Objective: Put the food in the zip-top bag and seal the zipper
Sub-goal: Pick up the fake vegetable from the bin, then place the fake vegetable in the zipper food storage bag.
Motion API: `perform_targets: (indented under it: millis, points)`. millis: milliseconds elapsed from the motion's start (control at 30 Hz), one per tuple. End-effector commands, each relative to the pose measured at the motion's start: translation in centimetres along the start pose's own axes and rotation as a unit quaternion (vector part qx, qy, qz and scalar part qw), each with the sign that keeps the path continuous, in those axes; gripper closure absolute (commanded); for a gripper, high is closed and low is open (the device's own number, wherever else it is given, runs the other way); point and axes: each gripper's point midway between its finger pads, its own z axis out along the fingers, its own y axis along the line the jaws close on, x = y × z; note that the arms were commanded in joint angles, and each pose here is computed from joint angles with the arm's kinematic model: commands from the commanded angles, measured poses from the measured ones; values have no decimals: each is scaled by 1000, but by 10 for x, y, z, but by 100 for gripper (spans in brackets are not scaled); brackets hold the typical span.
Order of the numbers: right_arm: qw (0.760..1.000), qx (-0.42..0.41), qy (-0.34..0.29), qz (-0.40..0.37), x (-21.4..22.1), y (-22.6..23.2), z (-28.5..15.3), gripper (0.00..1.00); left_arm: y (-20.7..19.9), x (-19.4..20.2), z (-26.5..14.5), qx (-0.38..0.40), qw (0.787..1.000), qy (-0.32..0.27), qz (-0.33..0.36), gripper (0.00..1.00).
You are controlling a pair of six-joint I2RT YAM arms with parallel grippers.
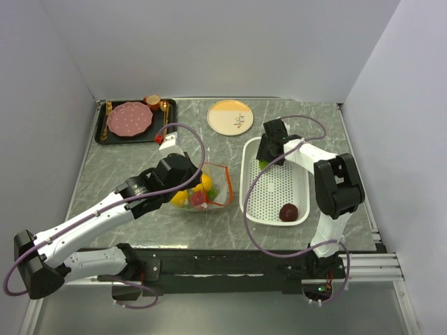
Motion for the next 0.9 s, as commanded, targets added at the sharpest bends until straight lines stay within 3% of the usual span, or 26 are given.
perform_targets:
  millis: [0, 67, 100, 133, 267, 500, 667, 733, 867]
  points:
    - [1000, -1, -21, -4, -15, -1, -4, 54, -6, -7, -2, 14, 1000, -11, -7, 99]
    - [1000, -5, -21, -3, -16, 0, -5, 60, -6, -7, -1, 12, 1000, -10, -5, 99]
    - [1000, -7, -19, -3, -16, 1, -5, 71, -7, -8, -1, 13, 1000, -11, -5, 99]
    - [1000, -10, -18, -3, -15, 3, -5, 73, -7, -8, -1, 13, 1000, -11, -3, 99]
    - [1000, -23, -18, 0, -14, 4, -13, 76, -9, -9, -2, 15, 1000, -11, -4, 99]
    - [995, -80, -51, 11, -13, 7, -68, 76, -6, -6, -1, 15, 1000, -9, -6, 99]
    - [983, -175, -60, 16, -5, 28, -119, 76, -9, -2, 4, 17, 1000, -3, -3, 99]
    - [978, -200, -55, 14, 7, 32, -128, 82, -10, -1, 5, 17, 1000, -2, -2, 99]
    - [953, -299, -42, 2, 29, 57, -170, 82, -13, -2, 9, 18, 1000, -2, 3, 99]
